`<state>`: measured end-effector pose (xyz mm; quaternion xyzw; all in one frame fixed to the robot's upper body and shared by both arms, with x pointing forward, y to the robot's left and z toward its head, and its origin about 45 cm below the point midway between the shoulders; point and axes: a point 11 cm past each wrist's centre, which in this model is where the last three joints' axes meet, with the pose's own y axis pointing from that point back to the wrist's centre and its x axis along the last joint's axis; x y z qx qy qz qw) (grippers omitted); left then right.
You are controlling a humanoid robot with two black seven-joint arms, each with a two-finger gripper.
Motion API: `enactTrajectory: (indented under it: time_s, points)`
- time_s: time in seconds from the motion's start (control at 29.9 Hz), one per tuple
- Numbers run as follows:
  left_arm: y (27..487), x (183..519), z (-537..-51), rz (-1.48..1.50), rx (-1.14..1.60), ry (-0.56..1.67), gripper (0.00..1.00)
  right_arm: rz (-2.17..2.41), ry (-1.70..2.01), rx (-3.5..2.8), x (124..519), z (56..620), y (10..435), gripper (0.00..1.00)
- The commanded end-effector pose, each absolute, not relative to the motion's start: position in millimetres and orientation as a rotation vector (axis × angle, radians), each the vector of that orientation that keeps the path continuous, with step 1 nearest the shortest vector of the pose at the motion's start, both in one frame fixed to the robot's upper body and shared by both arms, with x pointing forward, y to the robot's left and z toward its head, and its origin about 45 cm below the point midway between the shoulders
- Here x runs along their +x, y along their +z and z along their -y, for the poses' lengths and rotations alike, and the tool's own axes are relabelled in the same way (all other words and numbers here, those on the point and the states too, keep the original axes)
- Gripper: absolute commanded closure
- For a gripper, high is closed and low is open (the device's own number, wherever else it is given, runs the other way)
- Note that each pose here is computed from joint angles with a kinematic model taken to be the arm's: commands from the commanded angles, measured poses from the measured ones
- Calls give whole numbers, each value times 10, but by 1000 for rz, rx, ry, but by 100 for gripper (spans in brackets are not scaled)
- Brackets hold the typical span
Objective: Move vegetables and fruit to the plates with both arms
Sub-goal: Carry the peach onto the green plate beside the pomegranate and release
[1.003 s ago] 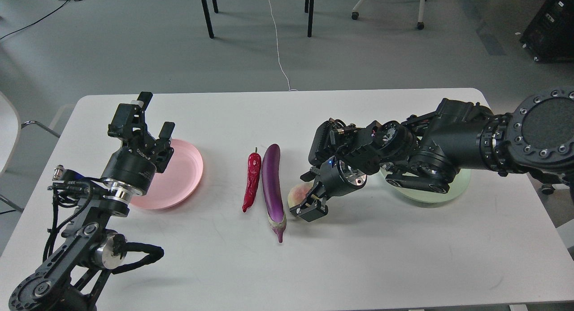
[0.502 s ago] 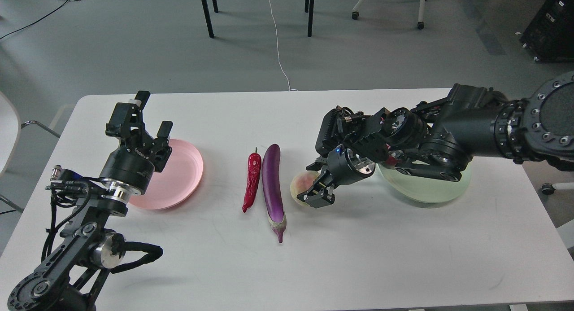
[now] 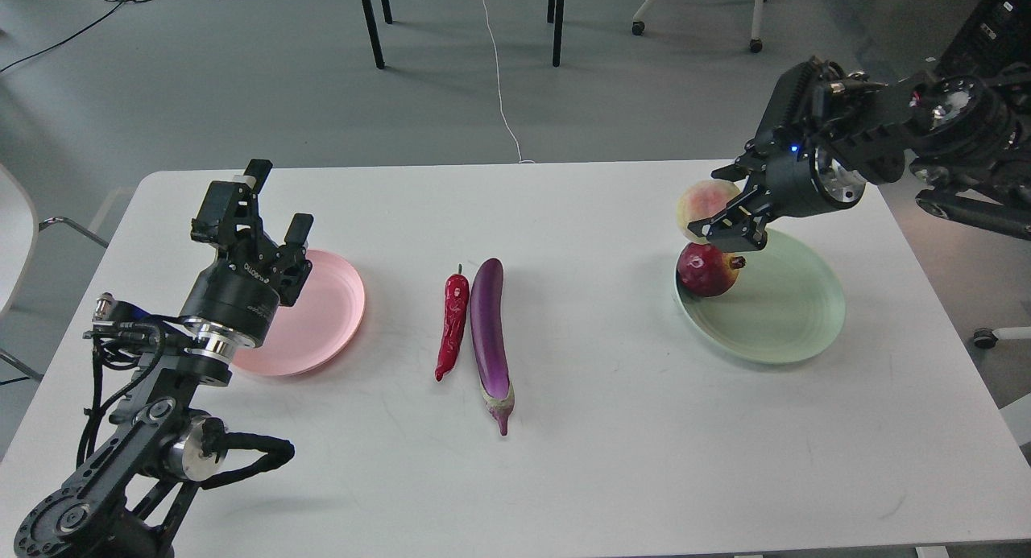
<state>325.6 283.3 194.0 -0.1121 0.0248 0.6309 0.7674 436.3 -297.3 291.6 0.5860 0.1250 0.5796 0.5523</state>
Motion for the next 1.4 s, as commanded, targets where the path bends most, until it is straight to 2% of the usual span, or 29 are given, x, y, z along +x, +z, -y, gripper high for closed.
enactTrajectory:
  time_s: [0.0,0.37,0.57,0.87,0.94,1.0,1.1,1.37]
  points:
    - [1945,3256,-2828,-53,-245,1367,0,-274,1326,1363,4315,3279,2900,59]
    - [1947,3255,-2816,-55,-247,1365,0,-295,1198,1397,4081,3679,2454,55]
    - [1947,3255,-2816,-55,-247,1365,0,-297,1161,1423,3993,3758,2235,43]
    - [1939,3250,-2815,-56,-245,1366,0,-275,1145,1447,3969,3783,1959,37]
    - [1939,3250,-2815,-56,-245,1366,0,-271,1150,1456,3969,3751,1942,32]
    - [1939,3250,-2814,-55,-244,1365,0,-267,1151,1458,3967,3752,1935,19]
    - [1944,3254,-2821,-53,-241,1365,0,-267,1148,1461,3959,3755,1923,8]
    - [1956,3253,-2881,-36,-223,1365,0,-185,1189,1493,4065,3630,2079,3]
